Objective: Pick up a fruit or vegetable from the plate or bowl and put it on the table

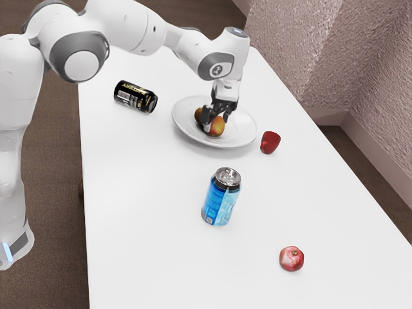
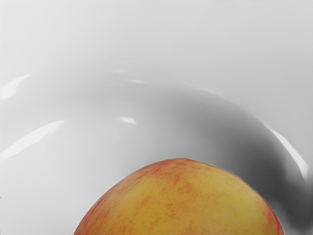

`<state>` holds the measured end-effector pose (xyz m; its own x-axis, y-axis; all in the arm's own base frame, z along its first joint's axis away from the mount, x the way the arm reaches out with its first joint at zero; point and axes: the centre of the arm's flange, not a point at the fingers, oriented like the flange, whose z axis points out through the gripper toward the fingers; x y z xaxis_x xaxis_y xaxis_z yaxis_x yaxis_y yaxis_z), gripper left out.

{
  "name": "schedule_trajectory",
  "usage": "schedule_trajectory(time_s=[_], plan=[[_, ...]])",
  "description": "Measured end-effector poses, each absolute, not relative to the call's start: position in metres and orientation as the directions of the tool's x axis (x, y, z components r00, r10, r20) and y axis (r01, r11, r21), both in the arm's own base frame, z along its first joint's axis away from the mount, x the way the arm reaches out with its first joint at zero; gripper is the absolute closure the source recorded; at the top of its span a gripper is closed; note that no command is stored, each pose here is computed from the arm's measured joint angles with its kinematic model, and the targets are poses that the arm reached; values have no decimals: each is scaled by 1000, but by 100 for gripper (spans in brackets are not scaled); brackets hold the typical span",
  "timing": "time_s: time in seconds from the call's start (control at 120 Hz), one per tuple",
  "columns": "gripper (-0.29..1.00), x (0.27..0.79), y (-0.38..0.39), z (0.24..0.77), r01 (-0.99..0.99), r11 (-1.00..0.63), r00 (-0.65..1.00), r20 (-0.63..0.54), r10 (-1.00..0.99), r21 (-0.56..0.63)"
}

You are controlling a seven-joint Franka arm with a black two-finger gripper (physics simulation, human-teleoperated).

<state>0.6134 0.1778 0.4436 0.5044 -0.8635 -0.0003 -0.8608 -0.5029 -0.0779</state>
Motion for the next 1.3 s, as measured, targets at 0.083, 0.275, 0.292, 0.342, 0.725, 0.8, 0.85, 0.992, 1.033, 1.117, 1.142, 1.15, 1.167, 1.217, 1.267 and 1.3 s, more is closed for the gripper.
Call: schedule_trajectory(time_s=[0.083,0.275,0.292,0.342,0.725,0.8,0.85,0.992,1.033,1.117,1.142,1.15,1.167,1.217,1.267,1.3], plan=[[9,616,178,443,-860,-504,505,-1,-863,-79],[32,620,178,443,-857,-509,510,4,-860,-82],[32,620,178,443,-857,-509,511,5,-860,-83],[33,620,179,443,-854,-513,514,10,-858,-84],[36,621,179,465,-834,-543,542,44,-839,-100],[36,619,177,479,-830,-548,546,52,-836,-107],[37,615,175,492,-827,-550,547,59,-835,-113],[37,601,152,538,-835,-534,529,76,-845,-135],[37,599,133,549,-849,-510,505,73,-860,-141],[37,599,88,563,-878,-457,452,66,-889,-140],[37,598,77,565,-885,-445,440,64,-896,-139],[37,598,74,566,-887,-441,437,64,-897,-138],[36,598,68,566,-890,-435,430,62,-901,-136],[36,598,51,567,-899,-418,414,60,-908,-130],[36,598,36,567,-907,-403,399,54,-915,-124],[36,598,26,567,-912,-392,389,46,-920,-122]])
